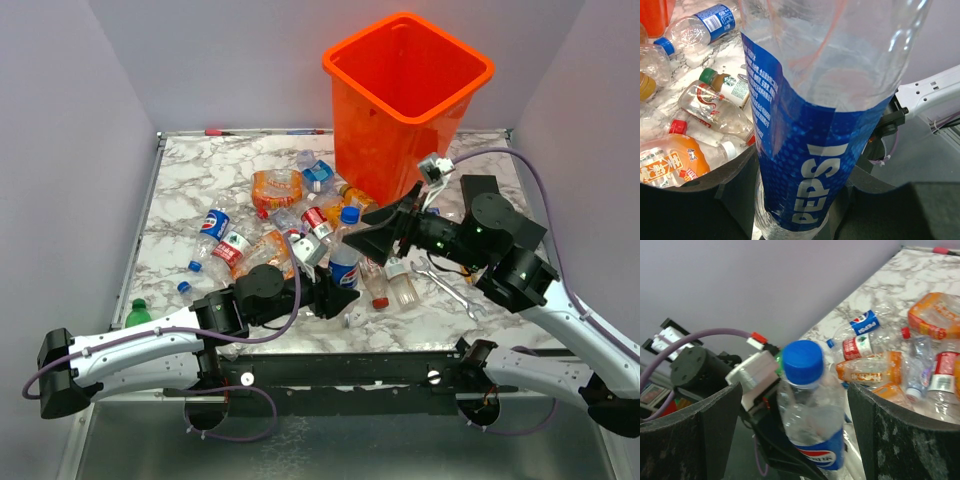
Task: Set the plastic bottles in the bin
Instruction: Place the plastic bottle in the trash bin.
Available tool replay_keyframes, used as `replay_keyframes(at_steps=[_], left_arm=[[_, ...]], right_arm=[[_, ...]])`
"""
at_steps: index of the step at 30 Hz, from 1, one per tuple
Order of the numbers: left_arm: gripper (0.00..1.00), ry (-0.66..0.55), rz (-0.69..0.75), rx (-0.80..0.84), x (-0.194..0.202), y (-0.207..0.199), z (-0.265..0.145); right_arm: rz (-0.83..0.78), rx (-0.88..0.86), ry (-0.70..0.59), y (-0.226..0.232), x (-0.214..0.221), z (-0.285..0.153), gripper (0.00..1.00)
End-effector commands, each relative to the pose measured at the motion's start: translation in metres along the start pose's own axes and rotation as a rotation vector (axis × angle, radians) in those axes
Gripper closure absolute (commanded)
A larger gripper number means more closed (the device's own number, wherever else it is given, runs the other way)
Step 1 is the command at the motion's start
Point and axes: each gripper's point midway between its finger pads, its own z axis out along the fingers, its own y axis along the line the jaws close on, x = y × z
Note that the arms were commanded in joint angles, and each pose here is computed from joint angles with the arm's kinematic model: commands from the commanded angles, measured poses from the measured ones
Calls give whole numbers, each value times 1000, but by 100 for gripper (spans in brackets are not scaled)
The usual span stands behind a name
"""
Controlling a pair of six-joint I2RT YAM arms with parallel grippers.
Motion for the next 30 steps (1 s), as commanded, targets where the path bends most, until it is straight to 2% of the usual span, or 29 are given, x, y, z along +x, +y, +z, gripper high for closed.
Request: replay_keyframes(at_steps=[1,4,8,12,15,16,17,19,20,21,24,27,30], left_arm=[[83,13,-21,33,2,-8,1],[84,17,-26,38,3,-9,1],[84,9,-26,34,2,-7,-2],[84,-7,-24,24,0,-5,-5],[81,-14,-16,17,0,-3,-6],[75,-20,-13,9,-2,-1,-7],[62,-31,-11,-4,-4,1,-8],[28,-59,-11,-31,-10,6,-11],[6,-78,-14,-50,-13,10,-14],[1,-99,-17,-67,-17,13,-17],[1,-200,-37,-137,-35,27,-33],[1,-326,-64,-256,-55,51,-58],[1,-413,-24,-349,-69,70,-86]], right_arm=[[-41,-8,-52,15,-16,13,12],[-24,20,-38,10,-13,22,17],[-11,71,-18,0,-9,29,31],[3,98,-20,-6,-7,33,39],[12,99,0,-7,-4,38,63],[15,94,6,-6,-3,38,72],[17,88,8,-5,-3,39,80],[18,82,6,-3,-4,37,98],[16,83,0,-2,-6,35,99],[13,86,-10,-1,-10,32,99],[-27,129,-54,0,-31,20,100],[-120,233,-132,-2,-74,-2,99],[-231,357,-237,-6,-126,-25,99]])
